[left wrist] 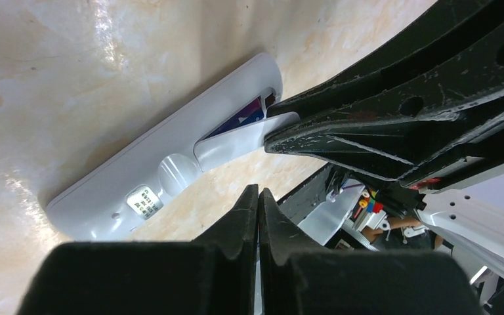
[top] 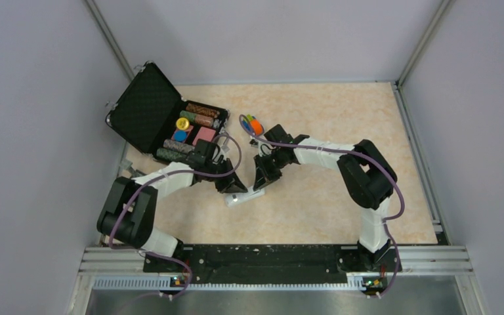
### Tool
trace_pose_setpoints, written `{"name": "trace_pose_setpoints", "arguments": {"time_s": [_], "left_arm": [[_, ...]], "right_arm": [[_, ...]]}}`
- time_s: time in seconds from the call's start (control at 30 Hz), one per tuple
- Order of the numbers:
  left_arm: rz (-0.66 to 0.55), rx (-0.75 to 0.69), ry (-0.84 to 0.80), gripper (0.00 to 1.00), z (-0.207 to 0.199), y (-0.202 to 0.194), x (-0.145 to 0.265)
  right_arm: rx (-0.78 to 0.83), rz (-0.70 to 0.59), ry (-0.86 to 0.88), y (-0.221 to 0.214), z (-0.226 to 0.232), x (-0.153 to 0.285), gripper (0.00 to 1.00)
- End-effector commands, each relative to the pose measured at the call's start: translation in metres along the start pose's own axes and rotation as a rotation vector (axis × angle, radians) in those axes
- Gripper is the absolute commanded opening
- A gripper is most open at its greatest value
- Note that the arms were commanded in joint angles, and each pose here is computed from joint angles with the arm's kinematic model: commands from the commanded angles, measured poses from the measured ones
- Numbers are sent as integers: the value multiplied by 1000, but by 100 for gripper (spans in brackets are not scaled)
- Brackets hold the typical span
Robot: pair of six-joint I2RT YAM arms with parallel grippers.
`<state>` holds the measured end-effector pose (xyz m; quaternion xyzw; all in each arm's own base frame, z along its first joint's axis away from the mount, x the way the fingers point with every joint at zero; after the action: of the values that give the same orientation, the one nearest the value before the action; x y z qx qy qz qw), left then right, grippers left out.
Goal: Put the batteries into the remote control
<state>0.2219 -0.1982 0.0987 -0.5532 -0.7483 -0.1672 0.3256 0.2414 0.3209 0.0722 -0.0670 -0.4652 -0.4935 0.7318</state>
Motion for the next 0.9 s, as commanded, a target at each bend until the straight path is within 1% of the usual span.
{"name": "trace_pose_setpoints", "arguments": {"time_s": [0.0,0.4,0.87], "left_arm": [[13,-32,-46,5,-12,2,-5],[23,2,9,3,5,4,-16],[29,20,108,0,26,3,-21]], "right_arm": [[11,65,-223,-17,-40,-11,5],[-7,52,-250,-12,-39,-7,13],[-16,46,-253,-8,-35,-5,19]]}}
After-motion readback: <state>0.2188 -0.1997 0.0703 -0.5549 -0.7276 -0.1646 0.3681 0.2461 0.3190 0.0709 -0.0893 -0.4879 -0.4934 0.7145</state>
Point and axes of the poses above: each gripper's point midway between its finger pads, its own x axis back along the fingers, its own z axis along the line the jaws close on, y = z × x, the point moved 4 cm from there along x, back along the fingers, and after that the axes turned 9 degrees about x, right-handed, at the moved point
